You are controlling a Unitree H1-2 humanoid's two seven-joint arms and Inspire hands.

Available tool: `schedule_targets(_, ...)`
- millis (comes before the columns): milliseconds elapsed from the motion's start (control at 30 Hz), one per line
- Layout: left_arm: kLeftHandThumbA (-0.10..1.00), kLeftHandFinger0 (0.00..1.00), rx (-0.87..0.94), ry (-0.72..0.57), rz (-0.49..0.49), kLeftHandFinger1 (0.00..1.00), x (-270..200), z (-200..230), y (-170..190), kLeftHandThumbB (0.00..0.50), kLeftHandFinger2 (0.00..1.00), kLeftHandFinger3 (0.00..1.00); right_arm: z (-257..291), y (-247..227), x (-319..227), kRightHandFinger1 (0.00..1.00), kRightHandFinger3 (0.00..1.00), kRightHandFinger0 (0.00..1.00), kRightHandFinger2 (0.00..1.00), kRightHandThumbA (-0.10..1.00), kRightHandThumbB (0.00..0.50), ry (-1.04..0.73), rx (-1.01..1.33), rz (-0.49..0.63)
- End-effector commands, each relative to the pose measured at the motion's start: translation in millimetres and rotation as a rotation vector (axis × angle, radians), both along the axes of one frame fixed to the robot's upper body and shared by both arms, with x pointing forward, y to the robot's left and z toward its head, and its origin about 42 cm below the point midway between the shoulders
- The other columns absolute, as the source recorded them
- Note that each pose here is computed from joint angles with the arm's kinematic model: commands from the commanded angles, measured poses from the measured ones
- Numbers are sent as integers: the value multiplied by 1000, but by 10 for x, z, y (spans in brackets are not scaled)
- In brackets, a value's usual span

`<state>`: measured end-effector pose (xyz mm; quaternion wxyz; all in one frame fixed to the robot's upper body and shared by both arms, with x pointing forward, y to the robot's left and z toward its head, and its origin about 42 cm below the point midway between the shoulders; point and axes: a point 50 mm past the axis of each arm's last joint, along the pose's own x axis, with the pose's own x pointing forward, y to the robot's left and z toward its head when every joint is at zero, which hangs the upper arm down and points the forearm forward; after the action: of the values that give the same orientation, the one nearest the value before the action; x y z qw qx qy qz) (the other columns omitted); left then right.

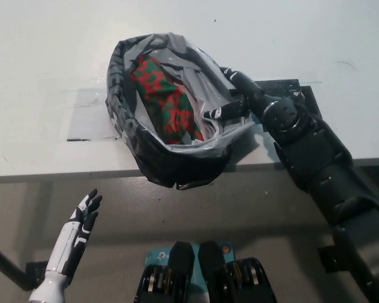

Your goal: The robot uses its right hand to pick up a bag of coffee beans and puts it in the black plastic bag, then the robot grabs the top of the bag and lifts it.

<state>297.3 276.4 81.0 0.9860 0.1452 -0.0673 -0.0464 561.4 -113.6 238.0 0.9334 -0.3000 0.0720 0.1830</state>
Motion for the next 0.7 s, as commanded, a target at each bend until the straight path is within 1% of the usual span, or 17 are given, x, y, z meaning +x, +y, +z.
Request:
schedule_targets(0, 1000, 1000, 27, -59, -24, 1000, 62, 139, 20, 255, 1000, 1000, 379, 203, 110, 856, 1000, 720, 1000, 602, 322, 66, -116, -19)
schedule_targets(33, 1000, 1000, 28, -60, -25, 1000, 64, 142, 19, 256, 1000, 1000, 381, 207, 112, 374, 986, 244, 583, 452, 254, 65, -153, -9)
schedule_targets(67, 1000, 1000, 28, -63, -29, 1000, 75, 154, 18, 255, 1000, 1000, 386, 221, 108, 420, 756, 211, 609, 95, 237, 36, -237, 0)
schedule_targets(100, 1000, 1000, 27, -64, -31, 1000, 82, 160, 16, 255, 1000, 1000, 388, 231, 105, 420, 756, 211, 609, 95, 237, 14, -276, 0)
schedule_targets(133, 1000, 1000, 25, -67, -35, 1000, 103, 169, 5, 254, 1000, 1000, 411, 229, 101, 584, 508, 428, 647, -92, 206, -24, -309, -1)
schedule_targets(233, 1000, 1000, 25, -72, -37, 1000, 106, 170, -1, 248, 1000, 1000, 440, 212, 102, 502, 436, 360, 571, -41, 185, -40, -296, -10)
schedule_targets(267, 1000, 1000, 25, -73, -38, 1000, 105, 172, 4, 246, 1000, 1000, 455, 203, 107, 428, 411, 207, 584, 19, 182, -40, -278, -24)
schedule_targets(300, 1000, 1000, 22, -71, -37, 1000, 108, 172, 5, 247, 1000, 1000, 468, 193, 112, 329, 348, 107, 486, 33, 189, -38, -267, -31)
schedule_targets(333, 1000, 1000, 18, -70, -36, 1000, 112, 172, 5, 247, 1000, 1000, 482, 181, 117, 341, 347, 43, 566, 43, 188, -37, -255, -37)
schedule_targets(367, 1000, 1000, 16, -70, -37, 1000, 116, 175, 2, 246, 1000, 1000, 497, 163, 125, 291, 288, 9, 641, 46, 175, -41, -244, -37)
schedule_targets(400, 1000, 1000, 16, -71, -39, 1000, 122, 179, -1, 246, 1000, 1000, 523, 137, 135, 280, 291, 2, 708, 64, 167, -43, -227, -37)
schedule_targets(433, 1000, 1000, 19, -73, -38, 1000, 125, 181, -2, 245, 1000, 1000, 543, 123, 141, 402, 301, 19, 823, 84, 173, -39, -213, -41)
schedule_targets(467, 1000, 1000, 21, -74, -37, 1000, 127, 181, -2, 245, 1000, 1000, 555, 116, 143, 402, 301, 19, 823, 84, 173, -36, -205, -44)
schedule_targets(500, 1000, 1000, 23, -74, -36, 1000, 127, 180, -3, 245, 1000, 1000, 583, 99, 151, 467, 293, 44, 828, 87, 170, -23, -172, -45)
schedule_targets(533, 1000, 1000, 21, -72, -35, 1000, 127, 178, -4, 245, 1000, 1000, 617, 80, 159, 417, 280, 7, 763, 91, 169, -9, -129, -43)
schedule_targets(633, 1000, 1000, 20, -70, -35, 1000, 129, 177, -6, 244, 1000, 1000, 657, 67, 165, 348, 271, 0, 716, 103, 173, -6, -97, -46)
schedule_targets(667, 1000, 1000, 23, -72, -35, 1000, 131, 179, -6, 242, 1000, 1000, 700, 51, 176, 341, 278, 0, 696, 154, 170, -6, -77, -49)
